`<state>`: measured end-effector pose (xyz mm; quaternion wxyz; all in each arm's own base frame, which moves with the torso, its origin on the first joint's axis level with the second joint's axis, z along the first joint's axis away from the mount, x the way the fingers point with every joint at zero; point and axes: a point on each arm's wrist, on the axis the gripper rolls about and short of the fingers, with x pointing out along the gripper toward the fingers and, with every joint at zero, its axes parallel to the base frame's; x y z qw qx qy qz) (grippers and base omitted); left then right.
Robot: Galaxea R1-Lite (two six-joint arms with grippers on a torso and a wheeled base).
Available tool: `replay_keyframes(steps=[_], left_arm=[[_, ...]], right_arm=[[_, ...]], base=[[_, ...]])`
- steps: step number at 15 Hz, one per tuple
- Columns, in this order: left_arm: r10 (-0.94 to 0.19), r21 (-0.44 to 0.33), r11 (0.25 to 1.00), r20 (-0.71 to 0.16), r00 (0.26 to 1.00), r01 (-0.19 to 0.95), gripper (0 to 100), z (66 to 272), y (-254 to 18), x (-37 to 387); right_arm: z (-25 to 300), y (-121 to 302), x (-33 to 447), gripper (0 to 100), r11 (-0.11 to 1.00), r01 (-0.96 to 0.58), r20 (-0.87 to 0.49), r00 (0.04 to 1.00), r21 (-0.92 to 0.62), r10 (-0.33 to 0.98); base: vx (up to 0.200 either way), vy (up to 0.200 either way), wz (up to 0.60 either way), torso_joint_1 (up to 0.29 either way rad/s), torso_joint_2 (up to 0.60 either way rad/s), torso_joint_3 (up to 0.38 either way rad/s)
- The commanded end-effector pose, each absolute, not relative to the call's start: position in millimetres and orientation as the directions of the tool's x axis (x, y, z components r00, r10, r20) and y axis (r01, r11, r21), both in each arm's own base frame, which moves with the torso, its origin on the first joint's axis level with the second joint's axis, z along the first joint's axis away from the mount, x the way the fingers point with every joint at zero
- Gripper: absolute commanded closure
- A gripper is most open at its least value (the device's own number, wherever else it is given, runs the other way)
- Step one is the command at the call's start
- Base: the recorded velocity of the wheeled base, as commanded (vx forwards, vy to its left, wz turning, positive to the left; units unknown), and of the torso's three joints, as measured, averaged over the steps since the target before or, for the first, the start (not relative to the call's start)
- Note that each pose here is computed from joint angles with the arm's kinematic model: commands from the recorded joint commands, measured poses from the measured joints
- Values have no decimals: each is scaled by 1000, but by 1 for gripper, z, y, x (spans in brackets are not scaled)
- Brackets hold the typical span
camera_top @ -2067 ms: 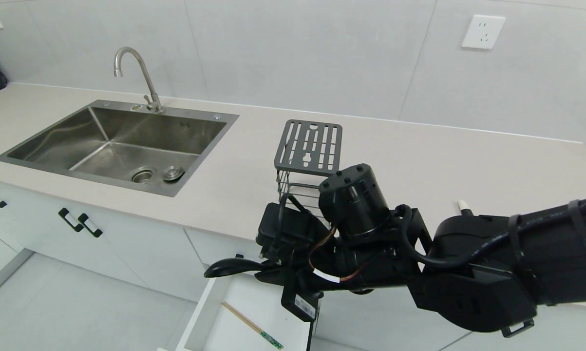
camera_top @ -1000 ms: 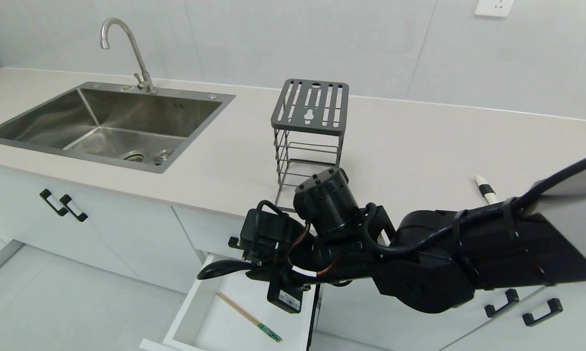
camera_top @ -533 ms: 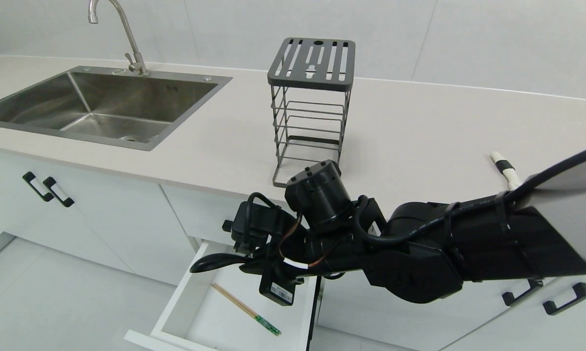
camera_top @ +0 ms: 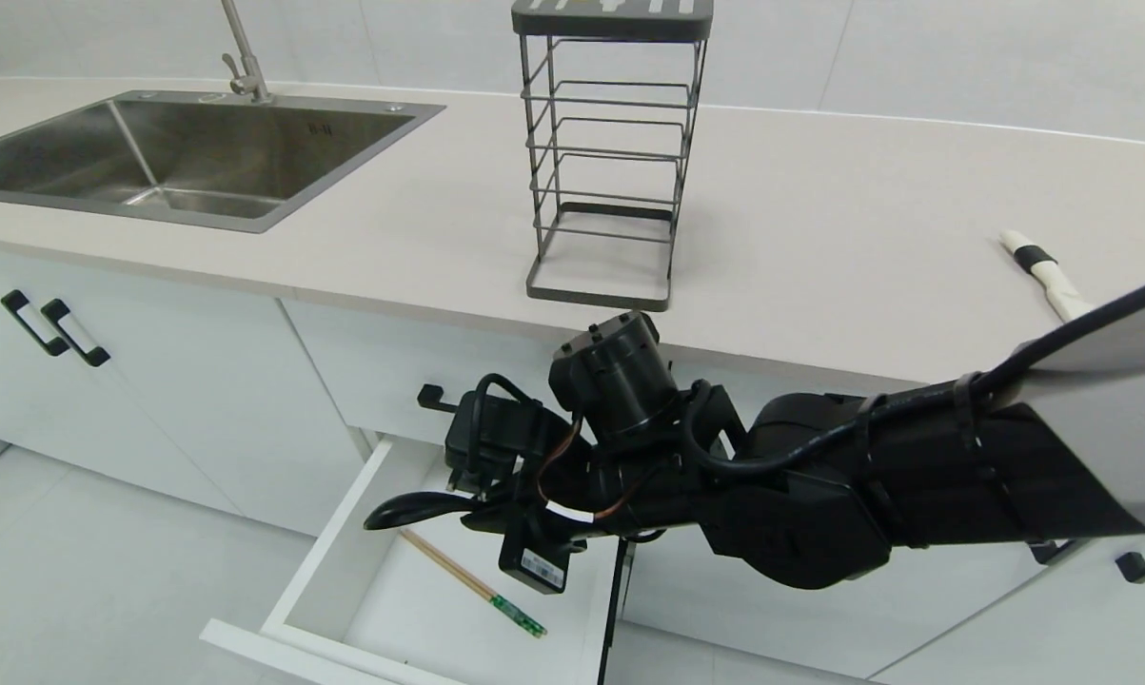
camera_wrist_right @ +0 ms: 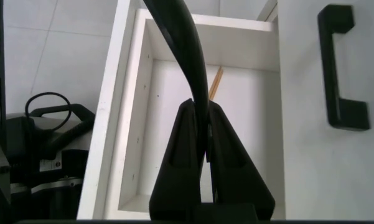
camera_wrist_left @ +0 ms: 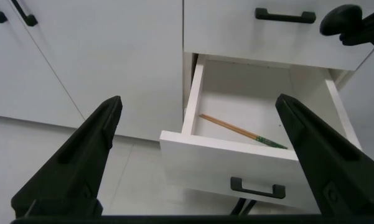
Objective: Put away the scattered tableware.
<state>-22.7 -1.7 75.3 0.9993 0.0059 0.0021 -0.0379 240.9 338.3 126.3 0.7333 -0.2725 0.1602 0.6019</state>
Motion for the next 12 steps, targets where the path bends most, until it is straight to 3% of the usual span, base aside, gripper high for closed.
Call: replay_keyframes(steps=[1,9,12], left_arm=[[-75,12,997,-3,997,75,0,76,-2,-23],[-75,12,997,-3,997,75,0,76,-2,-23],[-75,12,997,-5,997,75,0,75,-2,-23]], right_arm=[[126,340,242,100,126,-970,-559,224,-209,798],[121,348,247,100,118,-968,-556,224,-219,800],[121,355,252,100,120,-967,-543,228,-227,808]], base=[[0,0,0,-242,471,198],[0,0,0,-35,62,27],[0,0,0,-189,243,97]])
